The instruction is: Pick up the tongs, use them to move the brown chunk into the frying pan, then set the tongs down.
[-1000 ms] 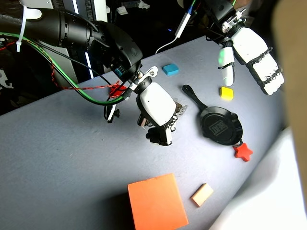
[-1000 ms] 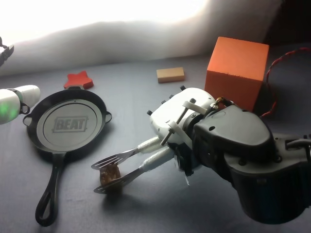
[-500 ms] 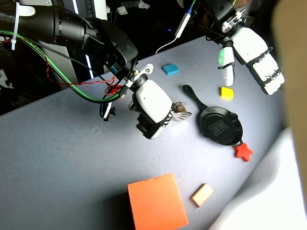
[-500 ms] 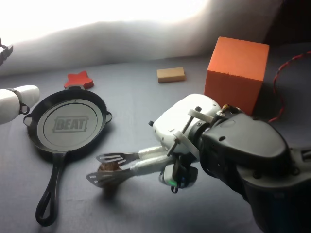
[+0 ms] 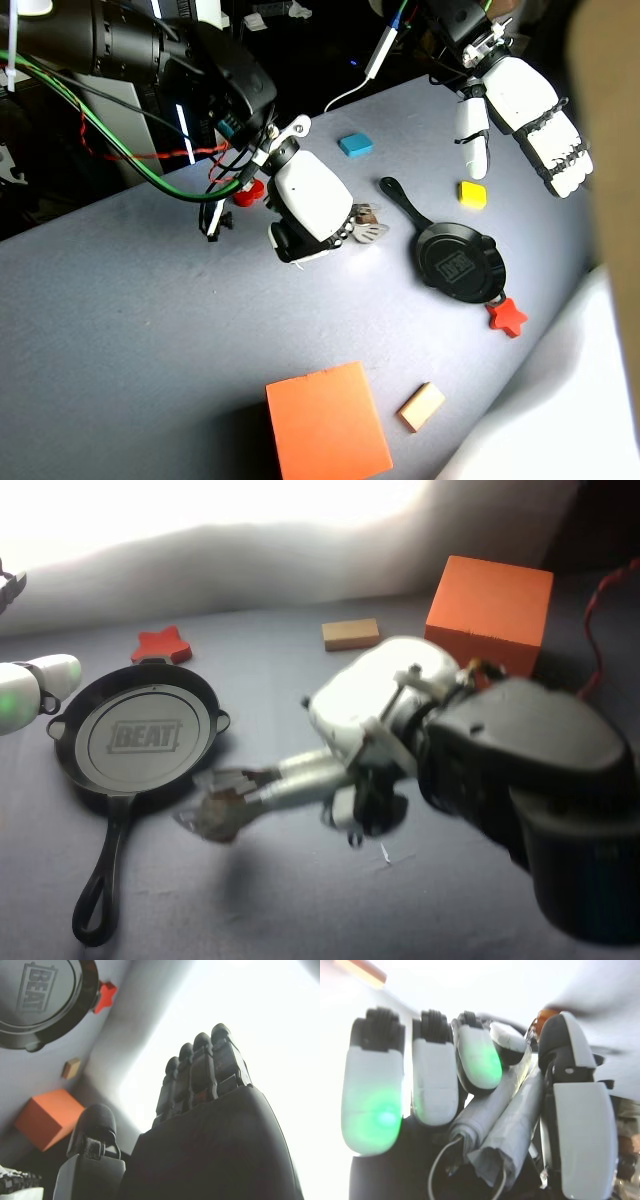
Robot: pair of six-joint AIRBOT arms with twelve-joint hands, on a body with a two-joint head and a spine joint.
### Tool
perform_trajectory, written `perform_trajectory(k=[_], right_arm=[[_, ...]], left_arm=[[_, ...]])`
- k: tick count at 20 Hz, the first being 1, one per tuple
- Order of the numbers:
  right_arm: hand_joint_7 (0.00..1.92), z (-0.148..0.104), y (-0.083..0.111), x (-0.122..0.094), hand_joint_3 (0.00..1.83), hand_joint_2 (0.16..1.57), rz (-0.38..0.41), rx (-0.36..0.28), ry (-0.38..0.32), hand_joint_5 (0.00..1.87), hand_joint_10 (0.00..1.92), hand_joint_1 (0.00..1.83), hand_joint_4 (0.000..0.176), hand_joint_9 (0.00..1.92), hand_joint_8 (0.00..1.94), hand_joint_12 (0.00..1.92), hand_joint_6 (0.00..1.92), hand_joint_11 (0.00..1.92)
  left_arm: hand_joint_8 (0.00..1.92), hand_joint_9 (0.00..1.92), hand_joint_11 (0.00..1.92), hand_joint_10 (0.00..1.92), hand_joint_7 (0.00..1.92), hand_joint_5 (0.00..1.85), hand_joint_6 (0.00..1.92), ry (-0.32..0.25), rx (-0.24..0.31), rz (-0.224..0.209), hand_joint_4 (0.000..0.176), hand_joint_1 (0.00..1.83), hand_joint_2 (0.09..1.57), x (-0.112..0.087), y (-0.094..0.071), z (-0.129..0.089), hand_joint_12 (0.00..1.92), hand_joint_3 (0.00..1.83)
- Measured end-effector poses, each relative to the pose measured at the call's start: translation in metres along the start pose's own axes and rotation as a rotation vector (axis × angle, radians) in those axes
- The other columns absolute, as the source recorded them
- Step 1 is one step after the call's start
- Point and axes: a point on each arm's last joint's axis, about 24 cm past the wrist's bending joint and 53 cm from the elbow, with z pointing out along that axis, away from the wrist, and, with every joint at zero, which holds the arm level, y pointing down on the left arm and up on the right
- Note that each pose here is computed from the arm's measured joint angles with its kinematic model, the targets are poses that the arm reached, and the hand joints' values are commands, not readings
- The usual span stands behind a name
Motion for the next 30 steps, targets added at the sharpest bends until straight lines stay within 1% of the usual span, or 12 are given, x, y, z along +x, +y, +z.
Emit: perform_trajectory(k=[6, 8, 9, 11, 12, 14, 16, 18, 20, 23, 28, 30], right_arm=[[1.59, 0.032, 0.011, -0.049, 0.00, 1.49, 0.037, -0.036, -0.091, 1.37, 1.92, 0.81, 0.176, 1.67, 1.94, 1.92, 1.92, 1.72], [1.58, 0.043, 0.025, -0.064, 0.00, 1.49, -0.011, -0.078, -0.150, 1.33, 1.92, 0.81, 0.176, 1.67, 1.94, 1.92, 1.92, 1.72], [1.58, 0.046, 0.034, -0.065, 0.00, 1.49, -0.028, -0.100, -0.159, 1.34, 1.92, 0.79, 0.176, 1.67, 1.94, 1.92, 1.92, 1.72], [1.58, 0.060, 0.048, -0.060, 0.00, 1.49, -0.034, -0.125, -0.147, 1.35, 1.92, 0.80, 0.176, 1.67, 1.94, 1.92, 1.92, 1.71], [1.58, 0.068, 0.053, -0.050, 0.00, 1.48, -0.044, -0.135, -0.137, 1.35, 1.92, 0.80, 0.176, 1.67, 1.94, 1.92, 1.92, 1.71], [1.57, 0.079, 0.053, -0.036, 0.00, 1.48, -0.056, -0.137, -0.126, 1.34, 1.92, 0.82, 0.176, 1.66, 1.94, 1.92, 1.92, 1.71], [1.56, 0.085, 0.048, -0.029, 0.00, 1.47, -0.043, -0.131, -0.118, 1.33, 1.92, 0.83, 0.176, 1.65, 1.94, 1.92, 1.92, 1.70], [1.54, 0.092, 0.043, -0.033, 0.00, 1.47, -0.067, -0.120, -0.142, 1.29, 1.92, 0.82, 0.176, 1.64, 1.94, 1.92, 1.92, 1.69], [1.53, 0.101, 0.039, -0.037, 0.00, 1.47, -0.066, -0.102, -0.160, 1.28, 1.92, 0.82, 0.176, 1.63, 1.94, 1.92, 1.92, 1.68], [1.49, 0.109, 0.034, -0.033, 0.00, 1.47, -0.065, -0.087, -0.155, 1.24, 1.92, 0.76, 0.176, 1.58, 1.94, 1.92, 1.92, 1.65], [1.45, 0.109, 0.032, -0.035, 0.00, 1.43, -0.091, -0.091, -0.180, 1.22, 1.92, 0.87, 0.176, 1.54, 1.94, 1.92, 1.92, 1.59], [1.43, 0.110, 0.031, -0.032, 0.00, 1.44, -0.093, -0.091, -0.176, 1.22, 1.92, 0.83, 0.176, 1.51, 1.94, 1.92, 1.92, 1.56]], left_arm=[[0.01, 0.04, 0.01, 0.00, 0.06, 0.03, 0.01, -0.002, 0.000, 0.000, 0.000, 0.00, 1.32, 0.000, 0.000, 0.000, 0.04, 0.00], [0.00, 0.04, 0.00, 0.00, 0.06, 0.03, 0.00, 0.000, 0.002, 0.000, 0.000, 0.00, 1.33, 0.000, -0.001, 0.000, 0.06, 0.00], [0.00, 0.04, 0.00, 0.00, 0.06, 0.03, 0.00, 0.000, 0.002, 0.000, 0.000, 0.00, 1.32, 0.001, -0.001, 0.000, 0.06, 0.00], [0.00, 0.03, 0.00, 0.00, 0.05, 0.02, 0.00, 0.000, 0.001, -0.001, 0.000, 0.00, 1.32, 0.001, -0.001, 0.000, 0.05, 0.00], [0.00, 0.05, 0.00, 0.00, 0.06, 0.03, 0.00, 0.000, 0.005, 0.002, 0.000, 0.00, 1.32, 0.001, -0.002, 0.000, 0.09, 0.00], [0.00, 0.04, 0.00, 0.00, 0.06, 0.03, 0.00, 0.000, 0.000, -0.002, 0.000, 0.00, 1.32, 0.001, 0.000, 0.000, 0.05, 0.00], [0.00, 0.02, 0.00, 0.00, 0.05, 0.02, 0.00, -0.001, -0.001, -0.002, 0.000, 0.00, 1.32, 0.001, 0.000, 0.000, 0.00, 0.00], [0.00, 0.03, 0.01, 0.01, 0.05, 0.03, 0.01, -0.002, 0.005, 0.002, 0.000, 0.00, 1.32, 0.001, -0.002, 0.000, 0.00, 0.00], [0.00, 0.04, 0.01, 0.01, 0.06, 0.04, 0.01, 0.003, 0.003, 0.001, 0.000, 0.00, 1.32, 0.003, -0.001, 0.000, 0.01, 0.00], [0.01, 0.04, 0.01, 0.01, 0.06, 0.03, 0.01, 0.000, 0.002, 0.001, 0.000, 0.00, 1.32, 0.002, -0.001, 0.000, 0.01, 0.00], [0.00, 0.03, 0.00, 0.00, 0.05, 0.02, 0.00, 0.001, 0.002, 0.000, 0.000, 0.00, 1.32, 0.003, -0.001, 0.000, 0.00, 0.00], [0.00, 0.03, 0.00, 0.00, 0.05, 0.02, 0.00, 0.000, 0.001, -0.001, 0.000, 0.00, 1.32, 0.003, -0.001, 0.000, 0.00, 0.00]])
